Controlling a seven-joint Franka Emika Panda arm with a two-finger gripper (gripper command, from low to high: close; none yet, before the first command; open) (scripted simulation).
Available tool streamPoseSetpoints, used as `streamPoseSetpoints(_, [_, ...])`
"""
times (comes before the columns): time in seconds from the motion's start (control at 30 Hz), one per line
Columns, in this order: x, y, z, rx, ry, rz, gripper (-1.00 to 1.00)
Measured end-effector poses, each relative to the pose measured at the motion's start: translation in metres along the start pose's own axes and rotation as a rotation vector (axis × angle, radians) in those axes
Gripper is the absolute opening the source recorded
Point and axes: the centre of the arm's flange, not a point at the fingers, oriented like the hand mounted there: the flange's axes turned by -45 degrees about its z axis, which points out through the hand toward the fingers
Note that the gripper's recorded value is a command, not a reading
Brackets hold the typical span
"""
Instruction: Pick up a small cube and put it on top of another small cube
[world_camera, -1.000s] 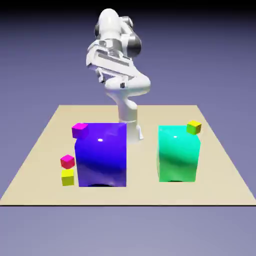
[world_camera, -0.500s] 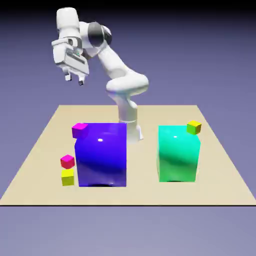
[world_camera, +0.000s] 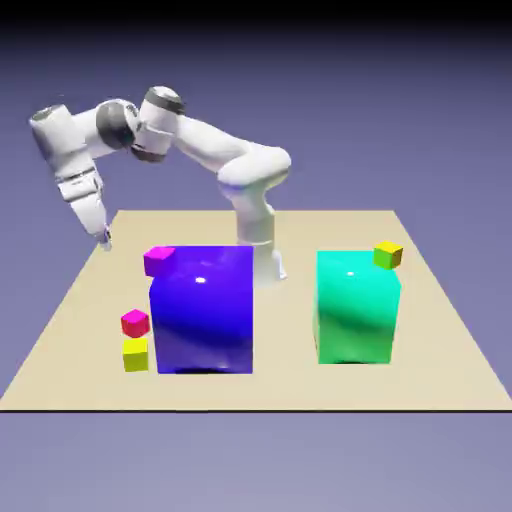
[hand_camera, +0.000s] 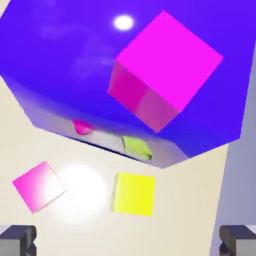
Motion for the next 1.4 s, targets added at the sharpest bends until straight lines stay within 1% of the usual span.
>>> streamPoseSetpoints(0.13, [-0.032,-0.009,0.068,0.142,0.137,-0.158,0.0])
streamPoseSetpoints(0.3, [-0.057,-0.019,0.162,0.317,0.351,-0.362,0.0])
streamPoseSetpoints(0.37, [-0.058,-0.021,0.173,0.337,0.378,-0.385,0.0])
streamPoseSetpoints(0.43, [-0.054,-0.036,0.217,0.338,0.378,-0.383,0.0])
streamPoseSetpoints(0.47, [-0.05,-0.042,0.235,0.337,0.378,-0.385,-1.0])
streamPoseSetpoints(0.53, [-0.05,-0.042,0.235,0.337,0.378,-0.385,-1.0])
streamPoseSetpoints(0.63, [-0.059,-0.02,0.172,0.334,0.376,-0.379,-1.0])
streamPoseSetpoints(0.9, [-0.066,0.011,0.148,0.149,0.313,-0.064,-1.0])
streamPoseSetpoints(1.2, [-0.075,0.037,0.114,-0.06,0.343,0.308,-1.0])
streamPoseSetpoints(1.23, [-0.075,0.037,0.114,-0.06,0.343,0.308,-1.0])
streamPoseSetpoints(1.3, [-0.07,0.039,0.161,-0.059,0.342,0.31,-1.0])
streamPoseSetpoints(1.33, [-0.066,0.041,0.179,-0.06,0.343,0.308,1.0])
streamPoseSetpoints(1.4, [-0.066,0.041,0.179,-0.061,0.343,0.308,1.0])
